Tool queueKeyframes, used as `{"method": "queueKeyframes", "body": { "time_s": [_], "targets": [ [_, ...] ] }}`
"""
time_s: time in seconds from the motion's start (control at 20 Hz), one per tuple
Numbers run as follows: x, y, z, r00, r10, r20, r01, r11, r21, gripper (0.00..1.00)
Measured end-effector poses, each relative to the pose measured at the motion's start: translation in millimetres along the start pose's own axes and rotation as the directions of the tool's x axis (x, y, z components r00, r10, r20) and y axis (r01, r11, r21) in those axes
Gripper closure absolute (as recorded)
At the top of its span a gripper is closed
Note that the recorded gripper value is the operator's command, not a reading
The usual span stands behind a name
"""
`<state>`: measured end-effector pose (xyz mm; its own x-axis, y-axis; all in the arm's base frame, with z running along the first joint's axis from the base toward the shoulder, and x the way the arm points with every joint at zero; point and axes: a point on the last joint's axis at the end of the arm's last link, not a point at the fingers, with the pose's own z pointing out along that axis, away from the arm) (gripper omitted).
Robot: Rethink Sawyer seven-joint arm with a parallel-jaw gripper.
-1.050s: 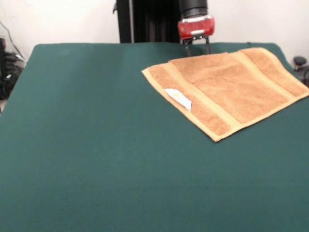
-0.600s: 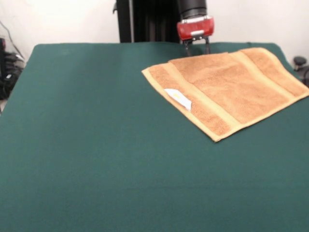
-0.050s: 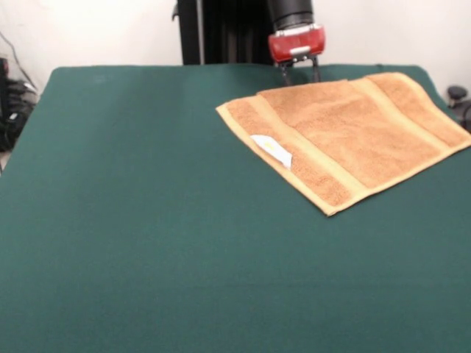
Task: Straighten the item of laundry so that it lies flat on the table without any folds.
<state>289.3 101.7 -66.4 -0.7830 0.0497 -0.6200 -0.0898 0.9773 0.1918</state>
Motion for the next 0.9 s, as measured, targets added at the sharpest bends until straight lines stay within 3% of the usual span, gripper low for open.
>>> {"method": "queueKeyframes", "body": {
  "time_s": [0.65, 0.9],
  "targets": [
    [-1.3, -3.6, 1.4, 1.000, -0.018, 0.011, 0.019, 0.999, -0.027, 0.00],
    [-6.6, -7.3, 1.3, 0.999, 0.036, -0.023, -0.037, 0.998, -0.048, 0.00]
  ]
}}
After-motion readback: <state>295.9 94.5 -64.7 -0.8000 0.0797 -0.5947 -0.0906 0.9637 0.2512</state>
